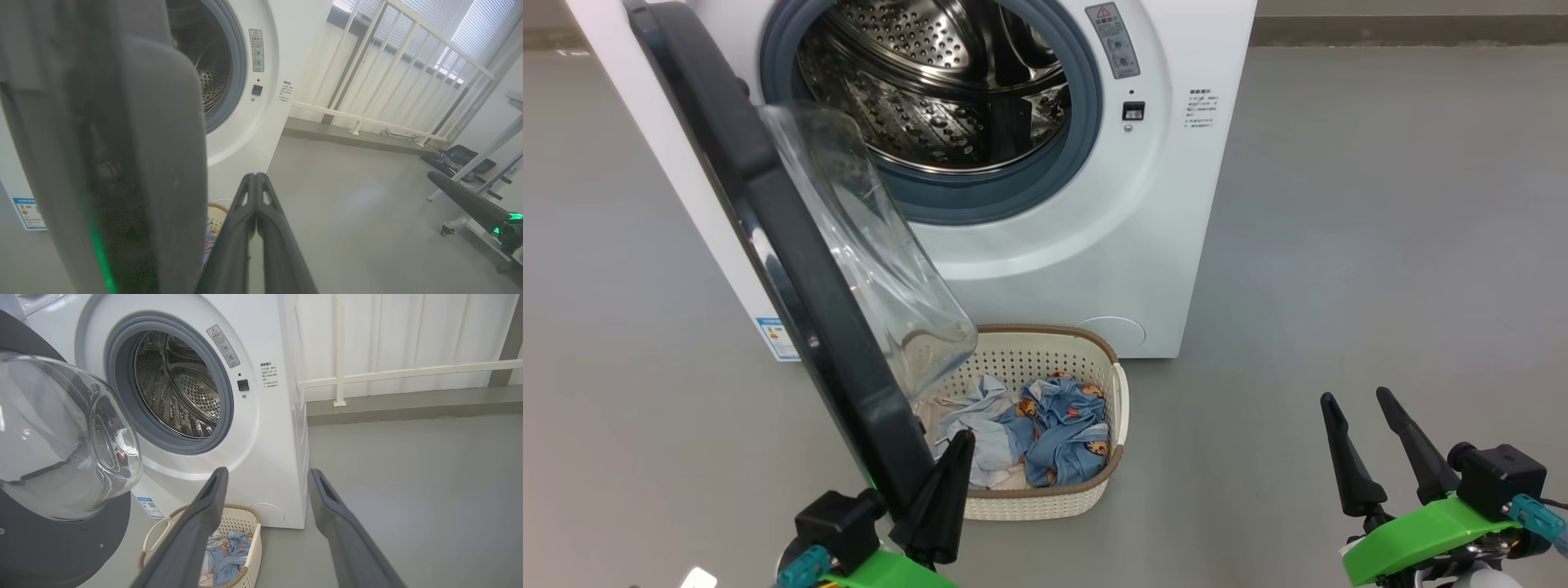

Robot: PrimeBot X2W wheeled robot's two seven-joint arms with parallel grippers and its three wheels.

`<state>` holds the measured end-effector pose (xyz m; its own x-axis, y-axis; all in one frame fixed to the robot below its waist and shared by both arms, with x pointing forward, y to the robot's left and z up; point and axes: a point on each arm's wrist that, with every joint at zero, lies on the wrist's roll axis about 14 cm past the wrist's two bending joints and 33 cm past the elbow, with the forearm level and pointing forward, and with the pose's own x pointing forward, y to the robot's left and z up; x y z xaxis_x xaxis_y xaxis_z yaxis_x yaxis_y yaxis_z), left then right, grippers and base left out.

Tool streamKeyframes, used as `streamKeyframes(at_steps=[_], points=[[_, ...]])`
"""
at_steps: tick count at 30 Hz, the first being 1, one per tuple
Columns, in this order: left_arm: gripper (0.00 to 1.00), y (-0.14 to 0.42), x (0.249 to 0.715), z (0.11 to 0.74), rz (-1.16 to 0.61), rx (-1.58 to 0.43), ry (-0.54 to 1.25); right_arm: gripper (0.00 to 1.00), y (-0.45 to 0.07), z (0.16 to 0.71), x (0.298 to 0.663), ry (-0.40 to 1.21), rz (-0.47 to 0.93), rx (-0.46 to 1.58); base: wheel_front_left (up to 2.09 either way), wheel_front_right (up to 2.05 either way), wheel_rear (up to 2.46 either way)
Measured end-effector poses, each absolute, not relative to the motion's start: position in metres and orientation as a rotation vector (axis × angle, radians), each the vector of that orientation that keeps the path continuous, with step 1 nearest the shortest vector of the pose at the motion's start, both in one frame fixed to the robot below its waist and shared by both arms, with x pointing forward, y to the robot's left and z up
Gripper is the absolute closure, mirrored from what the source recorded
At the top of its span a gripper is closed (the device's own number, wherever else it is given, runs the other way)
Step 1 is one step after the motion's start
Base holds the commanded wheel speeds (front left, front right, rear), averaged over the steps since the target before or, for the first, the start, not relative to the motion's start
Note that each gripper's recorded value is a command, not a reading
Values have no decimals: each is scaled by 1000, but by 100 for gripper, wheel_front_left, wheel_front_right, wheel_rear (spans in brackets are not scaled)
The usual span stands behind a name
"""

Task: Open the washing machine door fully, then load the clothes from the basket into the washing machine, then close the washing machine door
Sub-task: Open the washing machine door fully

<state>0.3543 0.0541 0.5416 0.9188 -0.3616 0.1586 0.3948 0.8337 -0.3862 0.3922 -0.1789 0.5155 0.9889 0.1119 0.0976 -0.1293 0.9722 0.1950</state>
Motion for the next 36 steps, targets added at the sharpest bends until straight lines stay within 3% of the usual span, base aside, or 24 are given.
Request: streamKeyframes(at_steps=[24,36], points=[[100,97,352,531,-258,-402,-83,0,-144,519,401,-85,213,220,0,0,0],[100,155,343,528,-92,-343,-93,0,-115,522,411,-84,288,227,0,0,0]])
